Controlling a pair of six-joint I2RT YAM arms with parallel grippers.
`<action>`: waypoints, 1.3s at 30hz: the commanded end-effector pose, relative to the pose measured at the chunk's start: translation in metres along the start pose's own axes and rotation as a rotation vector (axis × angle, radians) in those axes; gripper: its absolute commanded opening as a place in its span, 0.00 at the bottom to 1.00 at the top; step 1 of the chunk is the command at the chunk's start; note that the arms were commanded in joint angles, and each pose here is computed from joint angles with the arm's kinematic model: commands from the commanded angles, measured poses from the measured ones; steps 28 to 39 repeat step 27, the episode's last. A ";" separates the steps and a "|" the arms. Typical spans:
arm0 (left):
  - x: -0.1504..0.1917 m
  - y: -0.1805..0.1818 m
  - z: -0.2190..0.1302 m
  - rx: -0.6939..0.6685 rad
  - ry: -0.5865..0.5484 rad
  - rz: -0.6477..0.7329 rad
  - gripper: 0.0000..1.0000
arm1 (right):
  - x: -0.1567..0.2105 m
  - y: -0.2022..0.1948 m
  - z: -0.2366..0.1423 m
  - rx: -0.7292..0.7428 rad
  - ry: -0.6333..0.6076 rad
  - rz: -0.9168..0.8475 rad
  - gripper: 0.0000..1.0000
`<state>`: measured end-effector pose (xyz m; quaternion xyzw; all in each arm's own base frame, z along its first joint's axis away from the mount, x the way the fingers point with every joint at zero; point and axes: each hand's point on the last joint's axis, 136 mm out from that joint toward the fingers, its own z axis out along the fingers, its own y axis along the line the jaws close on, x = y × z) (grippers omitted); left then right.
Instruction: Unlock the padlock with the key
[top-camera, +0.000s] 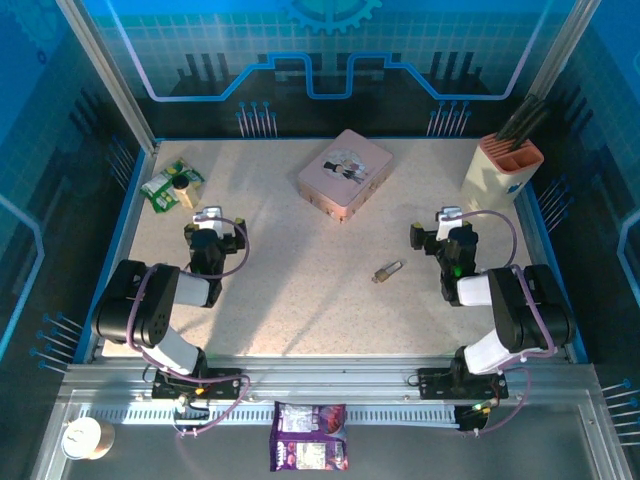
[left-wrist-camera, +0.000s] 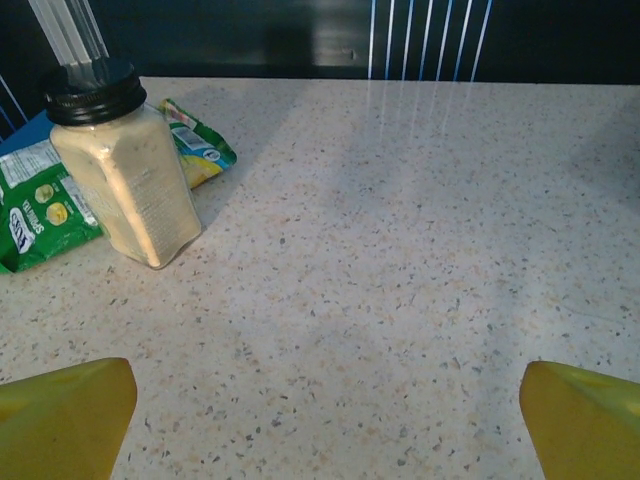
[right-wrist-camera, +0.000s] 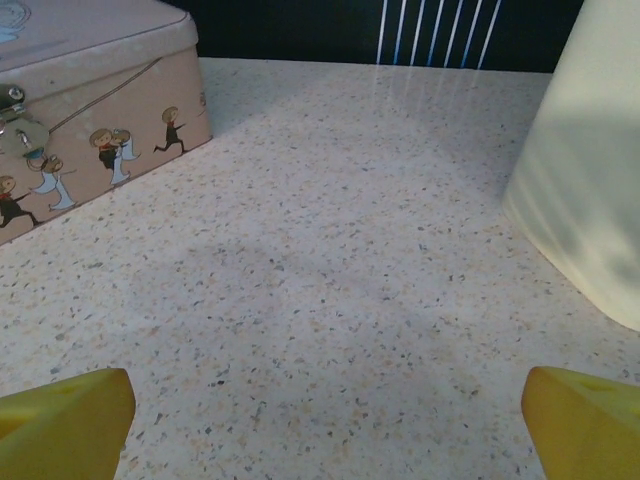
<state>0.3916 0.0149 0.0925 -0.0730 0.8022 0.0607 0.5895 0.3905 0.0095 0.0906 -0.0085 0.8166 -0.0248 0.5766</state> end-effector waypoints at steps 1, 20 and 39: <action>-0.006 -0.002 0.000 0.016 -0.011 -0.031 0.99 | -0.012 -0.005 -0.001 0.052 -0.052 -0.011 1.00; -0.006 -0.002 0.000 0.017 -0.011 -0.032 0.99 | -0.011 0.001 0.003 0.014 -0.026 -0.023 1.00; -0.007 -0.002 0.000 0.016 -0.011 -0.031 0.99 | -0.011 0.001 0.003 0.018 -0.030 -0.026 1.00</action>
